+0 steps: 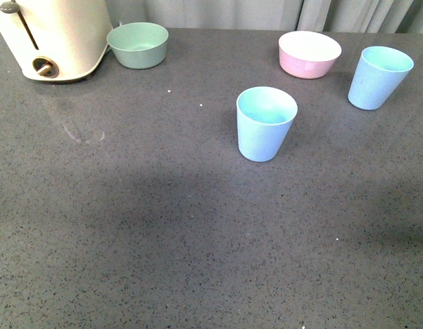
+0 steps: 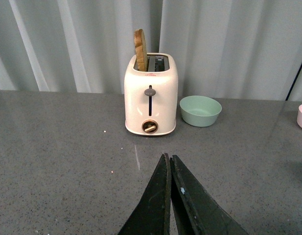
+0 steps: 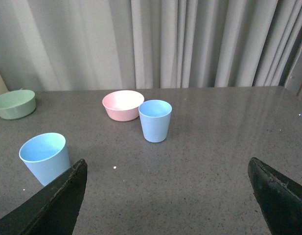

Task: Stack blue cups with both arms

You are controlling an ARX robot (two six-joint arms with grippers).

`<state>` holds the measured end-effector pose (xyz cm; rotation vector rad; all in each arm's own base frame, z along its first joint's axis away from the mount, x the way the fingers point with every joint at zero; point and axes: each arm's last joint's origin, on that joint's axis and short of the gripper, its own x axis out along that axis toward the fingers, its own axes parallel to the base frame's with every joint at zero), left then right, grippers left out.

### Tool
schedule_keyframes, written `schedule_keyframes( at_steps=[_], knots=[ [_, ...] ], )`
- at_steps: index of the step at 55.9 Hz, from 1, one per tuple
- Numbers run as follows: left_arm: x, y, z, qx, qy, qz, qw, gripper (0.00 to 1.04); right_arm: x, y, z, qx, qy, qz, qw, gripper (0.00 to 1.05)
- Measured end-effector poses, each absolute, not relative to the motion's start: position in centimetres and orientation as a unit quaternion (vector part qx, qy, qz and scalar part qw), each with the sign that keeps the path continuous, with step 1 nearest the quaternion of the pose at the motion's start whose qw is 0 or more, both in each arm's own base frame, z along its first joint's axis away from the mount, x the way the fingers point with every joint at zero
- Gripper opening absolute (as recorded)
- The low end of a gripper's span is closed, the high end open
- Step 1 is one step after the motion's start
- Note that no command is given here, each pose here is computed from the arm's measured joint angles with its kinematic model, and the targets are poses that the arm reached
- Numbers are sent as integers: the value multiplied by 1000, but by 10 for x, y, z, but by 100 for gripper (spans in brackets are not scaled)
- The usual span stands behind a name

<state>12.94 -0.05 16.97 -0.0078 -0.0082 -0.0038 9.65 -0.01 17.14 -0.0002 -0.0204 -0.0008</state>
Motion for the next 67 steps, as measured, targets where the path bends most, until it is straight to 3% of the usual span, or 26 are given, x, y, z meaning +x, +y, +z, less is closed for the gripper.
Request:
schedule_keyframes(
  at_steps=[67],
  knots=[
    [97,0,168,-4,-6,-2,1000,2,96,0,171,0,-10,0,1000,96]
  ],
)
